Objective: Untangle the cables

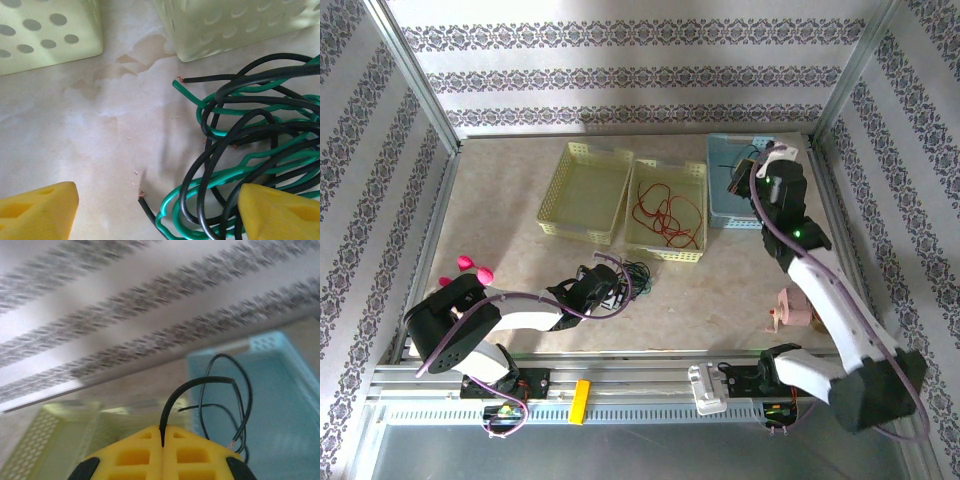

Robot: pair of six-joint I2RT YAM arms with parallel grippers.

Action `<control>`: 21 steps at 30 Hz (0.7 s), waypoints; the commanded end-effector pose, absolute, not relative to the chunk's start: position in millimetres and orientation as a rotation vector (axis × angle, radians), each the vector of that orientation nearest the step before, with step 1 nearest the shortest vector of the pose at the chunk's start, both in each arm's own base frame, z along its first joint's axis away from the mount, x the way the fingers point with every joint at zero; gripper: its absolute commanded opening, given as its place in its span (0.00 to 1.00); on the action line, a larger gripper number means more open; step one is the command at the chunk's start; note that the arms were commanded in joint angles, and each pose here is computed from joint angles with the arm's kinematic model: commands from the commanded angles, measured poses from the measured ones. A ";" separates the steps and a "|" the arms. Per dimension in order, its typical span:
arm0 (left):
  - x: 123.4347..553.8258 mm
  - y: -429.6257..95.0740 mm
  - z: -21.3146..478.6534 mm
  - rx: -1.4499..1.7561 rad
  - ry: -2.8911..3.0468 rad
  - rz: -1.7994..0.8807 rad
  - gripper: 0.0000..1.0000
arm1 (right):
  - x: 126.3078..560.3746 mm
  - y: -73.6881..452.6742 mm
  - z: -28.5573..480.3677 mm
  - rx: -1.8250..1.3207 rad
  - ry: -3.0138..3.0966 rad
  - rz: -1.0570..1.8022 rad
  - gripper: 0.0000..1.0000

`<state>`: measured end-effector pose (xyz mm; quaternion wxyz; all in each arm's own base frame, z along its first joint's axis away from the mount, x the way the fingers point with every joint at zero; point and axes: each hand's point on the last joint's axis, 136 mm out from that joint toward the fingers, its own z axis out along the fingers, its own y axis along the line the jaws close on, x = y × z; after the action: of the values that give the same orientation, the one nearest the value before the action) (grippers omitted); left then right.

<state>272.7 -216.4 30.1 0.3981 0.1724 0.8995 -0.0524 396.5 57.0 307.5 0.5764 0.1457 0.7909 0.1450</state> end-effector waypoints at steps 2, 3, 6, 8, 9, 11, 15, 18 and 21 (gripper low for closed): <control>265.5 -220.9 33.7 0.490 2.282 -0.134 0.86 | 435.4 25.7 268.0 0.505 1.945 0.342 0.00; 265.5 -220.9 35.7 0.486 2.279 -0.136 0.86 | 442.0 20.6 255.9 0.533 1.977 0.335 0.00; 265.3 -220.9 41.7 0.476 2.267 -0.152 0.88 | 454.6 14.5 217.6 0.582 2.066 0.338 0.07; 264.7 -219.2 44.7 0.466 2.260 -0.155 0.90 | 454.2 17.2 200.0 0.587 2.108 0.354 0.29; 264.9 -218.0 46.4 0.458 2.256 -0.155 0.91 | 451.9 20.1 194.4 0.587 2.123 0.365 0.34; 264.9 -215.5 50.0 0.439 2.243 -0.157 0.94 | 443.6 25.0 188.9 0.584 2.131 0.373 0.40; 266.2 -211.4 58.6 0.400 2.205 -0.170 0.98 | 420.5 34.4 190.1 0.517 2.133 0.307 0.44; 268.2 -207.9 64.7 0.362 2.180 -0.172 0.99 | 396.7 64.9 193.9 0.389 2.156 0.328 0.44; 270.5 -202.1 69.1 0.305 2.158 -0.166 0.99 | 363.6 130.5 186.5 0.115 2.227 0.487 0.44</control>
<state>268.6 -203.1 58.1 0.4337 0.1519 0.8860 -0.0616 389.7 88.0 191.2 0.4367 0.1343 0.8749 0.1605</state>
